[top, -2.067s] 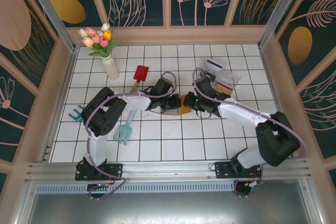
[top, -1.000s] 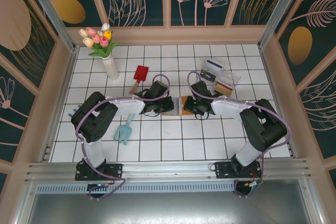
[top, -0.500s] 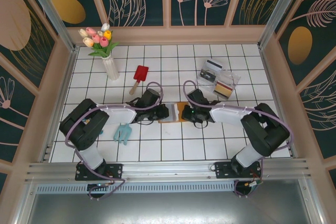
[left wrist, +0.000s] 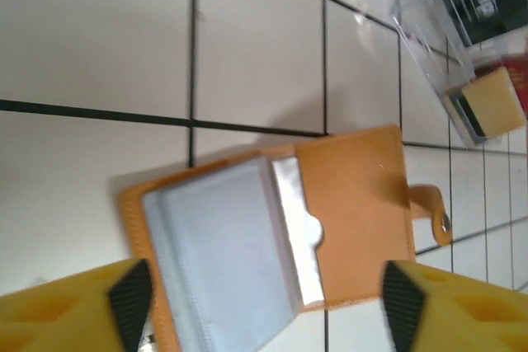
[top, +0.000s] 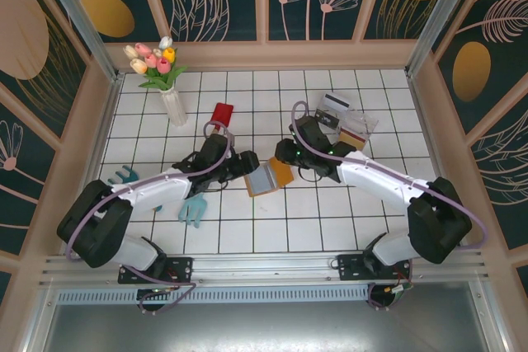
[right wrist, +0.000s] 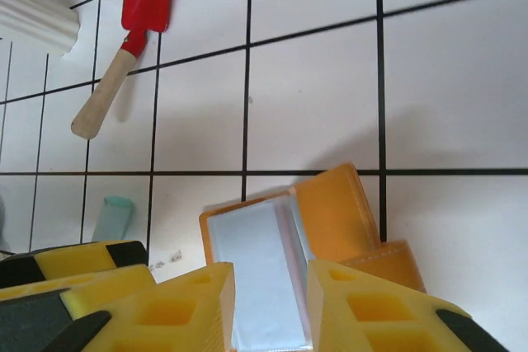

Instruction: Take the credit cards out of the card holder

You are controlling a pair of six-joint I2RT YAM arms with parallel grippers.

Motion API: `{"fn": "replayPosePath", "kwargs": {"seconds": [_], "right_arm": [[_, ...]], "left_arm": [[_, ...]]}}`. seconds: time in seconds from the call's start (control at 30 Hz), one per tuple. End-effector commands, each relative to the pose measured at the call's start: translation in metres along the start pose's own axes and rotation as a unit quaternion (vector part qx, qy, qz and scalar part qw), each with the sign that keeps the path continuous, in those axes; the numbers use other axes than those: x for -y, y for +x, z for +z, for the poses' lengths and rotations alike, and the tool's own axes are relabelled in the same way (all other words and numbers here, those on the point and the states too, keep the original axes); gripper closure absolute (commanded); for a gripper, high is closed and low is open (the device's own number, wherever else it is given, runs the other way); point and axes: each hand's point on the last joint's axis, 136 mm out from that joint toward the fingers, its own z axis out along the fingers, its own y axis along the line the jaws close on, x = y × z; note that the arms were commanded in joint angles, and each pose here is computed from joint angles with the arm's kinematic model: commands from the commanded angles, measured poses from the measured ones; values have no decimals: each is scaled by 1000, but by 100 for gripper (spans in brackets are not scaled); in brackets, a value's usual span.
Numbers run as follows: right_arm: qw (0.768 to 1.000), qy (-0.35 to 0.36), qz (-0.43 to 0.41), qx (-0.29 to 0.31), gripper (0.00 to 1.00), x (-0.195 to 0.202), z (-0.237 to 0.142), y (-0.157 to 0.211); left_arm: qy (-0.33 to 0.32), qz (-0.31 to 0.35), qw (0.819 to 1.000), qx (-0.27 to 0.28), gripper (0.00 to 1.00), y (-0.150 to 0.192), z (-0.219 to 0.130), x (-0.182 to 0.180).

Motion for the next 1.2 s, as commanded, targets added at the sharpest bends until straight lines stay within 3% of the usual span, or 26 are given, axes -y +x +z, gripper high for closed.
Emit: {"fn": "replayPosePath", "kwargs": {"seconds": [0.0,0.2,0.4,0.53,0.7,0.93,1.17], "right_arm": [[998,45,-44,8,68,-6,5,-4],[993,74,-96,-7,68,-25,19,5],[984,134,-102,-60,70,-1,51,24],[983,145,-80,-81,70,17,65,36],[985,123,-59,-105,61,24,73,53],[983,128,-24,-133,44,41,76,83],[982,124,35,-141,40,44,72,104]], "left_arm": [[-41,-32,998,22,16,-2,-9,-27],[-58,-52,996,45,1,-8,-17,-41],[-59,-53,996,52,1,-9,-20,-45],[-17,-43,998,44,1,-6,-20,-32],[53,-24,998,8,2,2,-15,-5],[75,-21,996,-38,17,13,-3,5],[89,-37,994,-59,35,18,3,10]]}}
